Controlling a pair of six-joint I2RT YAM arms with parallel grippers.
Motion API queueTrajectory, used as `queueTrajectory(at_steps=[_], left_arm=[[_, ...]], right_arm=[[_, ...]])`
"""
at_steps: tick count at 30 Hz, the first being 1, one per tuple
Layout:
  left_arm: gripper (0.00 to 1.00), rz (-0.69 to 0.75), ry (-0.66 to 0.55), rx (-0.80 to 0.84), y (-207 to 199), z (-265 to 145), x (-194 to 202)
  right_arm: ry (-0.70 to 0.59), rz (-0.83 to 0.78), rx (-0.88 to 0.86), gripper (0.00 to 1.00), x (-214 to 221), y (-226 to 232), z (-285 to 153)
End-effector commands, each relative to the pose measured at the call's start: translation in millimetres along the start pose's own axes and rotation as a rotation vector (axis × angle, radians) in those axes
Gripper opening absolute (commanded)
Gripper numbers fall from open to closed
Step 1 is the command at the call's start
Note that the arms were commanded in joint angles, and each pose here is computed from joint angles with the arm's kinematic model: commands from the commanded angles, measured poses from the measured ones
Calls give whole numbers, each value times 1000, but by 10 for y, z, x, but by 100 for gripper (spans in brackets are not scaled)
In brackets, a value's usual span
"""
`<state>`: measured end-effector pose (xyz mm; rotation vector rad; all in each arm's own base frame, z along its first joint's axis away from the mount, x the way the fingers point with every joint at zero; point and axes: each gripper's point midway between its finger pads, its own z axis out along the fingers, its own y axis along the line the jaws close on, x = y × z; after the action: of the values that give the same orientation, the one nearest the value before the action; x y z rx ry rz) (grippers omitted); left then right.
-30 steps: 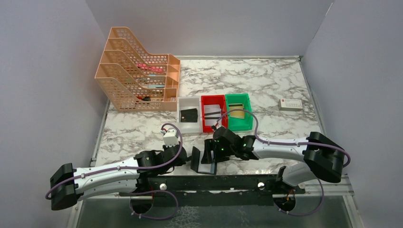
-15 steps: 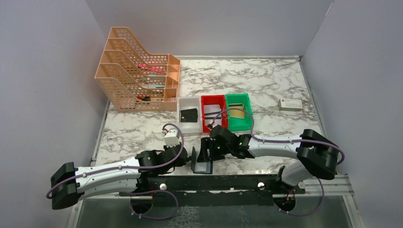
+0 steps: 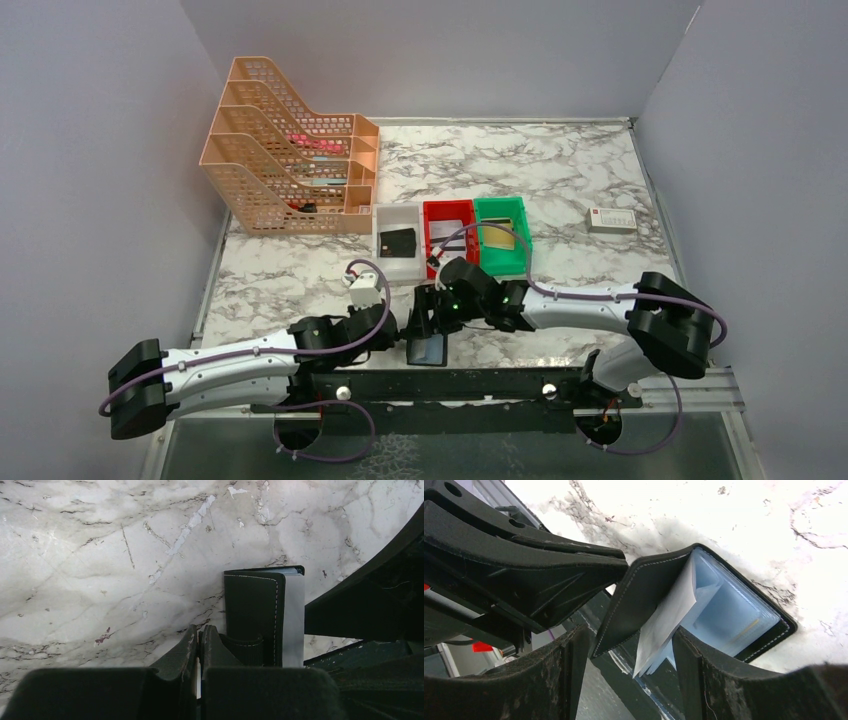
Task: Take the credit cards out of the card holder
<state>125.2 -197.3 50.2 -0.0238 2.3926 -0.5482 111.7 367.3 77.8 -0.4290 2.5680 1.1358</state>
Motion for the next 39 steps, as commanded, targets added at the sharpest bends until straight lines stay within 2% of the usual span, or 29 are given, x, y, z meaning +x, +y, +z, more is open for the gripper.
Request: queueTrajectory(at_steps=[1,6,10,13,16,22,25,30,33,39], left_arm=[[0,-3,1,42,-73,-25,-8],[0,-4,-6,48,-88,-37,-32],[0,-4,-3,49,-94,-39,-32],[1,-4,1,48,-88,-38,-20],[1,-4,0,46,-79,-41,-19],[2,-7,-6,43,-52,-51,-26],[2,-7,-12,41,-44,-57,-38],[4,-5,-11,37,-39,-63,-41],[12,-2,-12,38,-43,-79,-56],[46,-6,-20,48,-51,-129,-92]], right_arm=[[11,-32,-91,66,-38,230,40],[8,-2,-139,67,-17,287,51],[-56,94,-76,68,-72,145,53],[-105,151,-22,64,-114,21,44],[-123,181,21,56,-114,-81,52],[-123,165,14,32,-114,-75,52],[-143,139,12,27,-179,-38,29],[-153,75,39,4,-265,-5,-15],[-170,58,99,1,-282,-107,-95],[-203,11,244,1,-207,-451,-387]])
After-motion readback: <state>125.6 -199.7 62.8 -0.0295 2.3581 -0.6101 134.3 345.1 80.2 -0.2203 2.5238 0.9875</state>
